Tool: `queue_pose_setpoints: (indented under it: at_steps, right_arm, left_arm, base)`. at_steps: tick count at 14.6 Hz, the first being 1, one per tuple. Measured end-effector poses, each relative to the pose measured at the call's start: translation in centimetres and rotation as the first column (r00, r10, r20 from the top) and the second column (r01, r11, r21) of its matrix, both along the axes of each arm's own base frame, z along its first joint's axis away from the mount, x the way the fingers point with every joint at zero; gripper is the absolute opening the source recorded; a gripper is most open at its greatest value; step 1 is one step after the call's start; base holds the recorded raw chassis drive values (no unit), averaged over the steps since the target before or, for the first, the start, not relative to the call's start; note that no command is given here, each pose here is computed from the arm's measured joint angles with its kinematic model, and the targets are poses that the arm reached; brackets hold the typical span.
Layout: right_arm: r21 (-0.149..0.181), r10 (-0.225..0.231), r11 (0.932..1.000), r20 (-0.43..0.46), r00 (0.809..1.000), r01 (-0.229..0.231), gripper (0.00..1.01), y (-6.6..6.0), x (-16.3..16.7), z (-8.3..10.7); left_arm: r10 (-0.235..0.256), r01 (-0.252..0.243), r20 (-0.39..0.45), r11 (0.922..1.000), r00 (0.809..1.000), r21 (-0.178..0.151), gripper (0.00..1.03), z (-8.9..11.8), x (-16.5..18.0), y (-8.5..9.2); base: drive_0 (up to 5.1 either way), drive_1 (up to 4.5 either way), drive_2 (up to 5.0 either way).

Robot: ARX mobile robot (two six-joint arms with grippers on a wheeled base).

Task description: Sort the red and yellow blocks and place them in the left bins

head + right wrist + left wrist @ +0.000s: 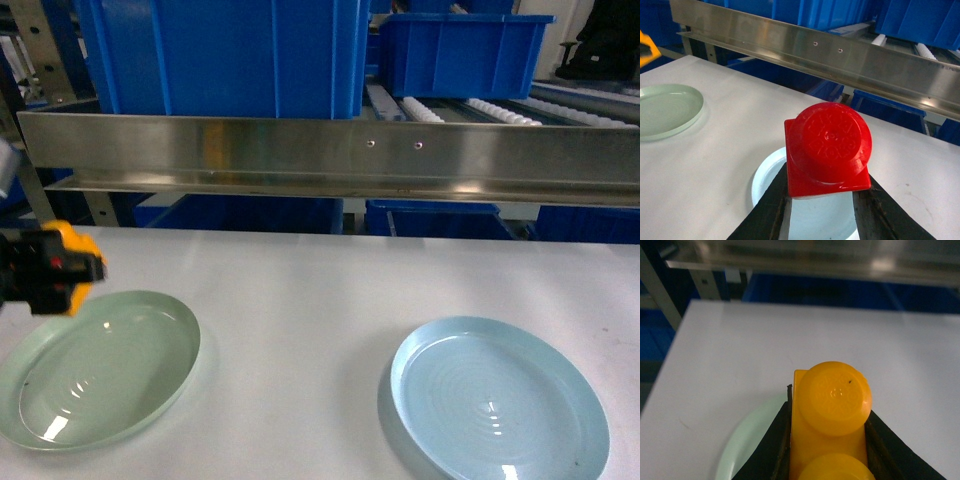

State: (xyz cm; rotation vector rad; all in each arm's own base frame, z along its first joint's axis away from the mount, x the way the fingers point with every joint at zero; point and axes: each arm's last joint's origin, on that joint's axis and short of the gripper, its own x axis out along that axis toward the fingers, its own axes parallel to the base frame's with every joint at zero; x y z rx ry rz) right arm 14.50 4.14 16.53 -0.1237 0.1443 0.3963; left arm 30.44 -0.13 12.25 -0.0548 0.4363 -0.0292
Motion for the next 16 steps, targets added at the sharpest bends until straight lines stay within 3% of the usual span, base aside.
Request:
queue_pose_setpoints:
  at_steps: [3, 5, 8, 10, 16]
  right_arm:
    - [0.022, -0.060, 0.9980, -0.005, 0.998, 0.060, 0.28, -1.1, -0.5, -0.1]
    - [0.038, -0.093, 0.9949, -0.004, 0.996, 0.093, 0.28, -1.5, -0.7, 0.0]
    - [0.051, -0.111, 0.9926, 0.003, 0.994, 0.110, 0.28, -1.9, -0.9, 0.1]
    - [0.071, -0.141, 0.9877, 0.020, 0.990, 0.139, 0.28, -2.0, -0.8, 0.4]
    - [0.067, -0.146, 0.9871, 0.003, 0.989, 0.146, 0.28, -2.0, -0.7, 0.2]
  left_arm:
    - [-0.045, 0.051, 0.156, 0.9981, 0.987, -0.035, 0.27, 7.4, -1.6, 0.8]
    - [-0.068, 0.079, 0.235, 0.9963, 0.970, -0.035, 0.27, 10.7, -2.4, 0.4]
    - [-0.143, 0.156, 0.290, 0.9875, 0.946, -0.022, 0.27, 12.7, -2.5, -1.4]
    - [-0.150, 0.158, 0.333, 0.9874, 0.931, 0.004, 0.27, 13.7, -2.5, -1.7]
    - [-0.145, 0.149, 0.332, 0.9887, 0.932, 0.014, 0.27, 13.7, -2.5, -1.6]
  base:
    - [0.0, 0.00, 0.0]
    - [0.0, 0.00, 0.0]
    - [0.0, 0.00, 0.0]
    - [0.0, 0.00, 0.0]
    - [0.0, 0.00, 0.0]
